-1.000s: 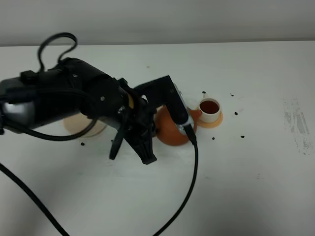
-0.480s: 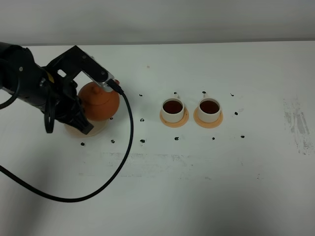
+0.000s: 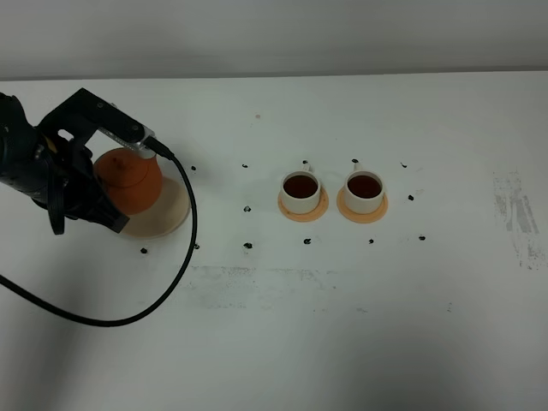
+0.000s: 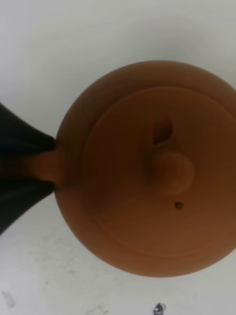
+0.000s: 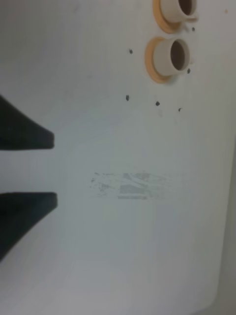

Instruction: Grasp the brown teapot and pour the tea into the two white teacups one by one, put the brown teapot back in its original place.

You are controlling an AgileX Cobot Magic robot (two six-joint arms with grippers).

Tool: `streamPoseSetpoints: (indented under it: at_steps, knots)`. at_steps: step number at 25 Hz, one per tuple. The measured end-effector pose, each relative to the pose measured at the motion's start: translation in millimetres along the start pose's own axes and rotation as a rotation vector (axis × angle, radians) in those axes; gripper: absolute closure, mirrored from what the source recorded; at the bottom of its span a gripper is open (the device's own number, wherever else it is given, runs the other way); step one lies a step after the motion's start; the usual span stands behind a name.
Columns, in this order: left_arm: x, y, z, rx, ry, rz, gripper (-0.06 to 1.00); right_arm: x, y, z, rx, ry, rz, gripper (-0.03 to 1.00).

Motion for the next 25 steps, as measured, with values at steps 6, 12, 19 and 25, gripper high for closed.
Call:
streamPoseSetpoints:
  at_steps: [6, 12, 19, 25]
  knots:
    - [-2.9, -27.0, -4.0, 0.032, 0.005, -0.021, 0.81, 0.0, 0.0, 0.0, 0.000, 0.000, 0.000, 0.73]
    - [-3.6, -41.6, -4.7, 0.038, 0.007, -0.026, 0.81, 0.0, 0.0, 0.0, 0.000, 0.000, 0.000, 0.73]
    - [-2.7, -43.4, -3.0, 0.029, 0.069, -0.020, 0.81, 0.0, 0.0, 0.0, 0.000, 0.000, 0.000, 0.73]
    - [-2.9, -43.4, -2.7, 0.028, 0.086, -0.021, 0.61, 0.0, 0.0, 0.0, 0.000, 0.000, 0.000, 0.73]
Point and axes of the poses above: a point on each arm's last joint axis where the gripper is mounted, y pointing back along that axis away from the gripper, x along the wrist's bending axis when the last joint is at zero, z = x × y, the point moved 10 cm from there along -y, pointing out along that axis toward the gripper, and after that the axes turned 4 degrees about -y, right-handed, at the moved point
